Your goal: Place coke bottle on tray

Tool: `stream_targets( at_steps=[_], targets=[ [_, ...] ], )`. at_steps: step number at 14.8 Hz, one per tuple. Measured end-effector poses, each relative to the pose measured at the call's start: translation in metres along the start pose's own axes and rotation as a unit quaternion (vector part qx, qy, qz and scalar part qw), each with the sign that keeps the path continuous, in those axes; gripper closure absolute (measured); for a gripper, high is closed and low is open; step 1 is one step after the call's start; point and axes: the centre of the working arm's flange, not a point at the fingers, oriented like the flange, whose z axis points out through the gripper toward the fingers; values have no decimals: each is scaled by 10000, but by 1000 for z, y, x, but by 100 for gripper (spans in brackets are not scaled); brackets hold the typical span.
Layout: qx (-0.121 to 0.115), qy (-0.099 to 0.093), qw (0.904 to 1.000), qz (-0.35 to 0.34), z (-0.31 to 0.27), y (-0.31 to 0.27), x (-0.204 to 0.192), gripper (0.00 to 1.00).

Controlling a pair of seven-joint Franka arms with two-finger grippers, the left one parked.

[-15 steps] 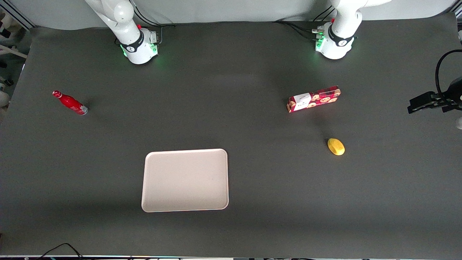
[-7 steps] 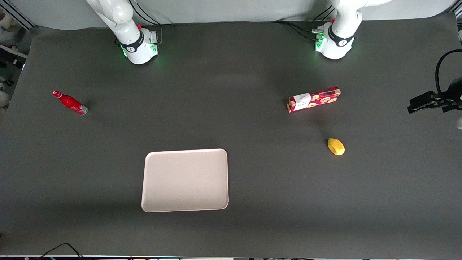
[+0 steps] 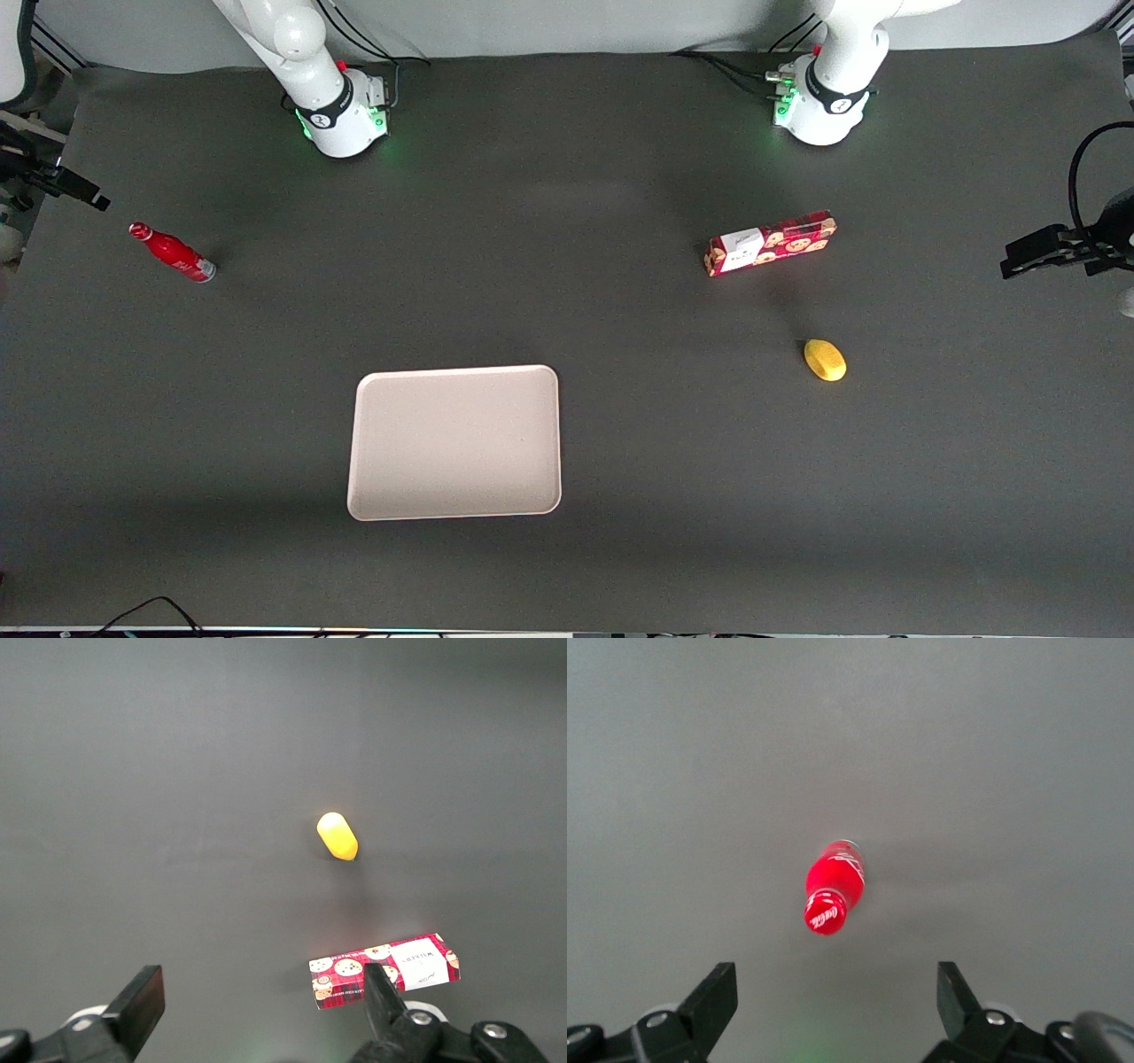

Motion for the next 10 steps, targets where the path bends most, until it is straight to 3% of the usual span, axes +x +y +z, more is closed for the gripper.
stream_targets(
  at_steps=[2, 10],
  targets=[
    [119, 11, 9999, 68, 25, 9, -1, 0],
    [180, 144, 9995, 200, 75, 19, -7, 0]
  ],
)
